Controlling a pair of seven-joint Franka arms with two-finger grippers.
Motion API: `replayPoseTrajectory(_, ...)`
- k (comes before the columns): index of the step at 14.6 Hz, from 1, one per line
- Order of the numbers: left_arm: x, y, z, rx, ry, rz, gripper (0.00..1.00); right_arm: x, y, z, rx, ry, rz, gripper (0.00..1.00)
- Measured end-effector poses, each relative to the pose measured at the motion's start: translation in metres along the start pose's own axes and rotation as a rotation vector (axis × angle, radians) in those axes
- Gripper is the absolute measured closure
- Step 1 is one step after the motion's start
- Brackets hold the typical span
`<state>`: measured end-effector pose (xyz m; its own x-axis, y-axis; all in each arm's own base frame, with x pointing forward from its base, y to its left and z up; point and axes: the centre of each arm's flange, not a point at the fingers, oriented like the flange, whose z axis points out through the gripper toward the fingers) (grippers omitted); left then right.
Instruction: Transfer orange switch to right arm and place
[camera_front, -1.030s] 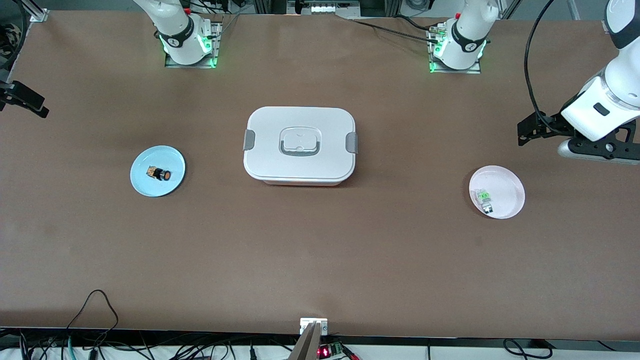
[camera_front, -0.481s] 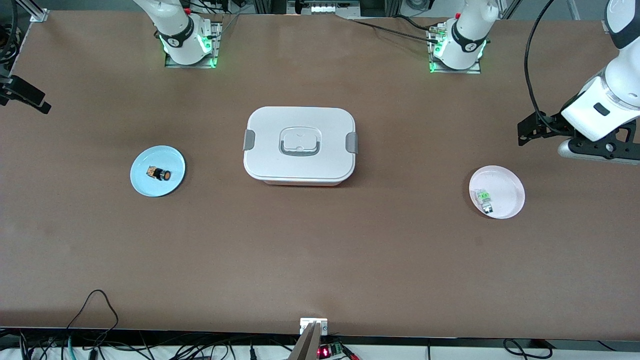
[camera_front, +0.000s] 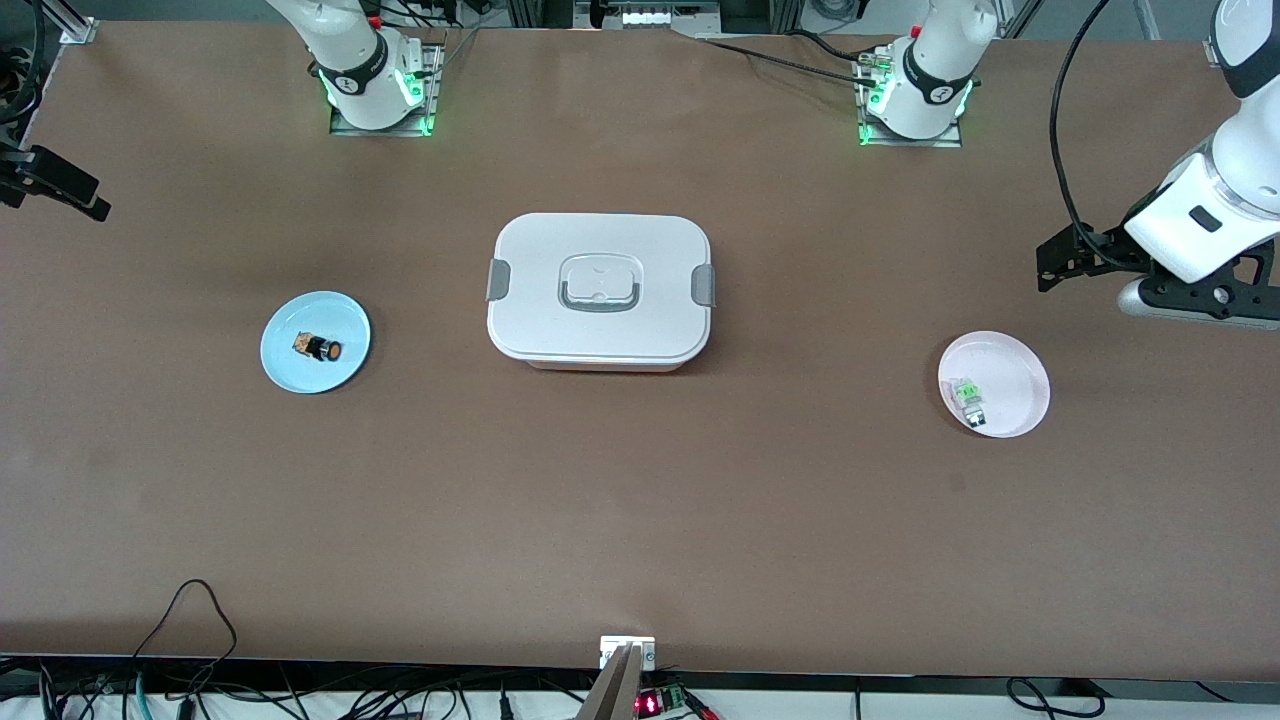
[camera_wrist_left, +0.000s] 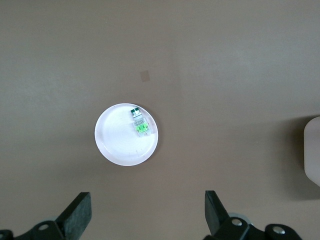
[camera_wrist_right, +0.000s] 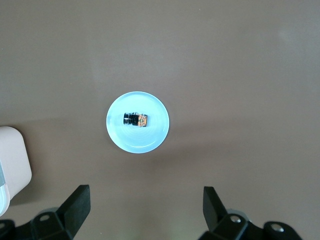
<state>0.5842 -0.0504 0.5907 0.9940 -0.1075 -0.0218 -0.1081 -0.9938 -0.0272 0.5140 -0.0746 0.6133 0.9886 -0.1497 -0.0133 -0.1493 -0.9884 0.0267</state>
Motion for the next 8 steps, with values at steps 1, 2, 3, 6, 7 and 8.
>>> replayPoseTrajectory(1, 0.0, 0.0, 0.0, 0.0, 0.0, 0.0, 0.0, -0.0009, -0.0005, 0.0003, 0.0, -0.008, -0.002, 0.0)
replayPoseTrajectory(2, 0.0, 0.0, 0.0, 0.0, 0.0, 0.0, 0.0, -0.0019, -0.0014, 0.0009, 0.0, -0.017, -0.004, 0.0)
replayPoseTrajectory(3, 0.0, 0.0, 0.0, 0.0, 0.0, 0.0, 0.0, -0.0025, -0.0027, 0.0014, -0.001, -0.022, -0.008, 0.0)
replayPoseTrajectory(6, 0.0, 0.0, 0.0, 0.0, 0.0, 0.0, 0.0, -0.003, -0.0049, 0.0016, -0.001, -0.026, -0.016, 0.0)
replayPoseTrajectory(7, 0.0, 0.0, 0.0, 0.0, 0.0, 0.0, 0.0, -0.003, -0.0049, 0.0017, -0.001, -0.026, -0.016, 0.0)
replayPoseTrajectory(8, 0.0, 0.0, 0.0, 0.0, 0.0, 0.0, 0.0, -0.003, -0.0049, 0.0017, -0.001, -0.027, -0.016, 0.0)
